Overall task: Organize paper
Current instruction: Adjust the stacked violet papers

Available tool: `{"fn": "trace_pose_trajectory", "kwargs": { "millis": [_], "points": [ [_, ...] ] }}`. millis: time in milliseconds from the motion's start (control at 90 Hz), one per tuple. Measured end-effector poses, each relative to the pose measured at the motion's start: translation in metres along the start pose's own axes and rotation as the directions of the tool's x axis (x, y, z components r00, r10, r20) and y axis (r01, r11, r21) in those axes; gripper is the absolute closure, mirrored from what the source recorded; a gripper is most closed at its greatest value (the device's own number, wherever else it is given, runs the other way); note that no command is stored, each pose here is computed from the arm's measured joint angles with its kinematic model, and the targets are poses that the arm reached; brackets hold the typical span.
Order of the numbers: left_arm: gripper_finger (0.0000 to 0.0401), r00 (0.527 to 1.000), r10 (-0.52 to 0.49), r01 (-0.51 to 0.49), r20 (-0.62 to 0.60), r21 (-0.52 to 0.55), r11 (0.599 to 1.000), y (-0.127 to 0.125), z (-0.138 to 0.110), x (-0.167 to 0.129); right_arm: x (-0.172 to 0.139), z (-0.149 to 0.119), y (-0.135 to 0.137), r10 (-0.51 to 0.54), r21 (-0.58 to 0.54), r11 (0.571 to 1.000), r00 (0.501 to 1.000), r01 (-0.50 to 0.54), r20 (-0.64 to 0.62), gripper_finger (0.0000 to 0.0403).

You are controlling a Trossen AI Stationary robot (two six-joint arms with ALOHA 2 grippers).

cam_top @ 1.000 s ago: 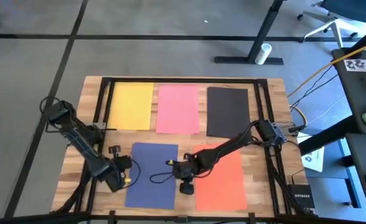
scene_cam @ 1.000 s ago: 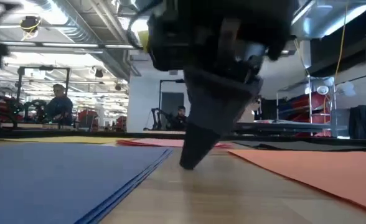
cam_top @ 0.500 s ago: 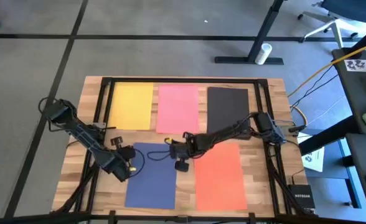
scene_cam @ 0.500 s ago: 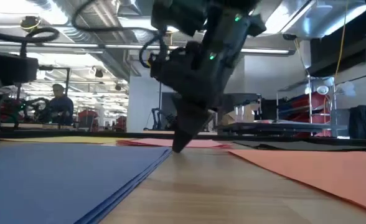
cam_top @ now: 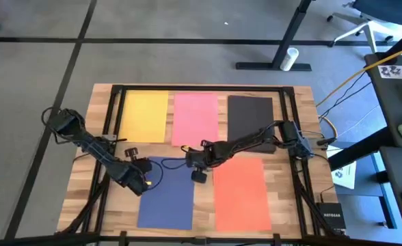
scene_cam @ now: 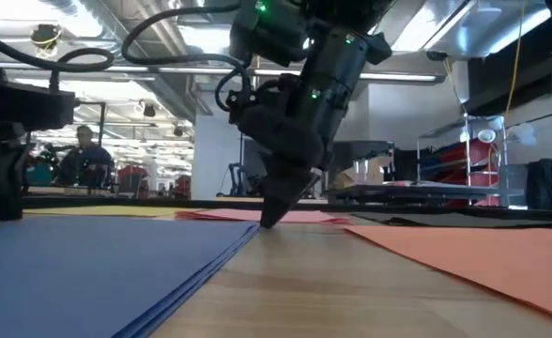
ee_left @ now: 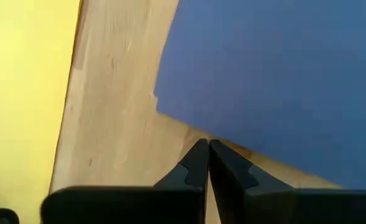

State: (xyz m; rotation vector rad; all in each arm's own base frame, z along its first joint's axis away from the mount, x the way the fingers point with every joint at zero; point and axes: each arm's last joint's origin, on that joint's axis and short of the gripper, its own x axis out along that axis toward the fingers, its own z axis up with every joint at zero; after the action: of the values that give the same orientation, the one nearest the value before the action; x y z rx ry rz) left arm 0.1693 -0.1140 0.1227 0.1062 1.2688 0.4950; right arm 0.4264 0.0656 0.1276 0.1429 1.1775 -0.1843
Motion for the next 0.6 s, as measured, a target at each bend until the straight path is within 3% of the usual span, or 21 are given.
{"fn": "trace_pose_trajectory", "kwargs": {
  "millis": [600],
  "points": [
    [0.0401, 1.000, -0.011, 0.011, 0.002, 0.002, 1.000, -0.0010, 0.0006, 0.0001, 0.0077, 0.0000, -0.0016, 0.011, -0.029, 1.000, 1.000, -0.011, -0.005, 0.0402]
  ]
}}
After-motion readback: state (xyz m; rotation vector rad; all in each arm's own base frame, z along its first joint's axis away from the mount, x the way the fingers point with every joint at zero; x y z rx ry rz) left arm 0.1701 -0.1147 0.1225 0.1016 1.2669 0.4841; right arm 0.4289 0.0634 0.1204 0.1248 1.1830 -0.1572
